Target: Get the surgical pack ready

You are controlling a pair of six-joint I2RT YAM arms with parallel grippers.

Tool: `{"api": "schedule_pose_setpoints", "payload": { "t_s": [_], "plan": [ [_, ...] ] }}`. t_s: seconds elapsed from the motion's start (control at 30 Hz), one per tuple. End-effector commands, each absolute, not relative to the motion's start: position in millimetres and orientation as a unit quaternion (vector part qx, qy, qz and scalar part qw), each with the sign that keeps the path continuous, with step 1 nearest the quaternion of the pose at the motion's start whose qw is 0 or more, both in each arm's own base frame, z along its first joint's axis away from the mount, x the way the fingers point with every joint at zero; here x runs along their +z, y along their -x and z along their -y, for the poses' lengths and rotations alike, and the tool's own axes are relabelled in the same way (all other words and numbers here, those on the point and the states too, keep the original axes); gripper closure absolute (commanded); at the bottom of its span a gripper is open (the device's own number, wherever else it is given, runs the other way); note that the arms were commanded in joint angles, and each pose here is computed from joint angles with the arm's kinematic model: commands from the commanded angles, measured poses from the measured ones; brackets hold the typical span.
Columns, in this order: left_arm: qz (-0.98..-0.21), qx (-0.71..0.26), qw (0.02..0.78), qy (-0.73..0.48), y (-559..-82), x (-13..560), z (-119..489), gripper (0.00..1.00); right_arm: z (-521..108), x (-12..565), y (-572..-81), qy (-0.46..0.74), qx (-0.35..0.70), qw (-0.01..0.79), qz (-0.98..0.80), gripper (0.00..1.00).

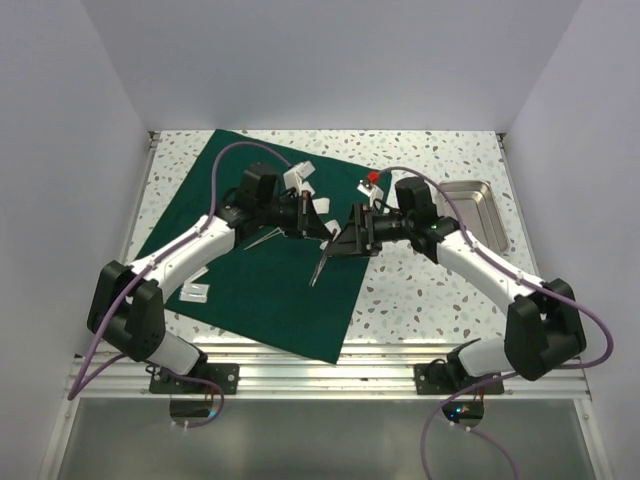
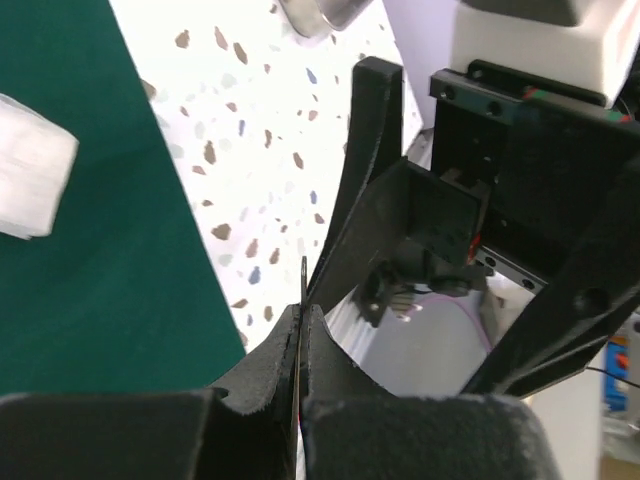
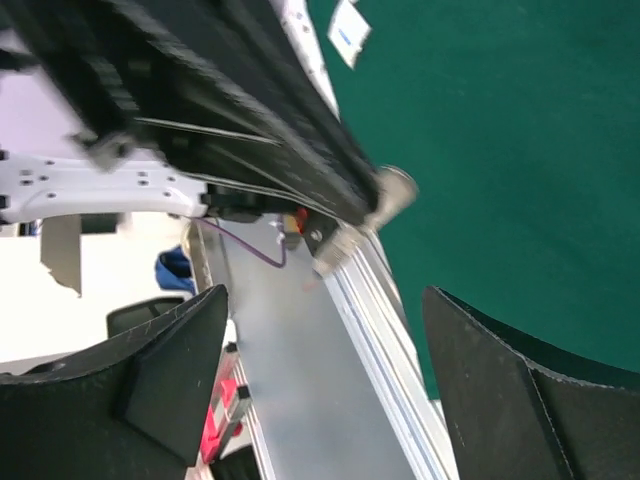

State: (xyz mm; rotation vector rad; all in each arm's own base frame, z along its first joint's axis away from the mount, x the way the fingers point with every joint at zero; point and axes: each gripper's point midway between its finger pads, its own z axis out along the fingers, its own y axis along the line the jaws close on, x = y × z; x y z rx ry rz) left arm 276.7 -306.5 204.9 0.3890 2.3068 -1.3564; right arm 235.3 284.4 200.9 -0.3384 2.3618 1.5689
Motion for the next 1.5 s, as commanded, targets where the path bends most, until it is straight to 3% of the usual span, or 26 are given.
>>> {"api": "schedule_pose_setpoints", "payload": {
  "t_s": [0.0, 0.43, 0.57, 0.73, 0.77, 0.8, 0.83, 0.9, 0.93, 0.97, 1.07, 1.1, 1.3, 1.47],
  "plan": [
    [-0.784, -0.568, 0.214, -0.134, -267, 245, 319, 1.00, -291, 250, -238, 0.131, 0.598, 0.211, -0.762, 0.19],
    [-0.750, -0.620, 0.213, -0.086, -275, 267, 323, 1.00, -293, 242, -240, 0.115, 0.600, 0.207, -0.765, 0.36],
    [-0.749, -0.624, 0.209, -0.077, -279, 266, 323, 1.00, -295, 242, -242, 0.114, 0.601, 0.204, -0.764, 0.59],
    [-0.740, -0.635, 0.211, -0.073, -284, 270, 323, 1.00, -295, 233, -244, 0.104, 0.594, 0.195, -0.774, 0.76],
    [-0.738, -0.637, 0.211, -0.073, -285, 271, 323, 1.00, -295, 232, -244, 0.102, 0.592, 0.194, -0.776, 0.92],
    [-0.735, -0.639, 0.213, -0.079, -286, 274, 323, 1.00, -294, 230, -245, 0.097, 0.588, 0.194, -0.779, 1.00],
    [-0.744, -0.631, 0.207, -0.071, -291, 269, 320, 1.00, -292, 222, -247, 0.087, 0.573, 0.190, -0.792, 1.00],
    [-0.758, -0.605, 0.233, -0.064, -305, 263, 309, 0.79, -289, 218, -252, 0.084, 0.552, 0.195, -0.807, 1.00],
    [-0.774, -0.585, 0.241, -0.040, -313, 257, 293, 0.65, -281, 201, -247, 0.084, 0.518, 0.180, -0.832, 1.00],
    [-0.785, -0.558, 0.267, -0.044, -320, 251, 282, 0.42, -272, 186, -259, 0.067, 0.470, 0.195, -0.858, 1.00],
    [-0.847, -0.446, 0.288, -0.014, -333, 218, 236, 0.24, -233, 162, -273, 0.051, 0.328, 0.209, -0.920, 1.00],
    [-0.863, -0.397, 0.312, -0.001, -341, 213, 222, 0.22, -210, 157, -298, 0.030, 0.246, 0.246, -0.937, 1.00],
    [-0.901, -0.297, 0.315, 0.004, -307, 173, 180, 0.21, -58, 147, -350, 0.023, -0.167, 0.226, -0.960, 1.00],
    [-0.900, -0.270, 0.342, -0.017, -294, 167, 166, 0.20, 44, 143, -389, -0.020, -0.288, 0.185, -0.939, 1.00]
  ]
}}
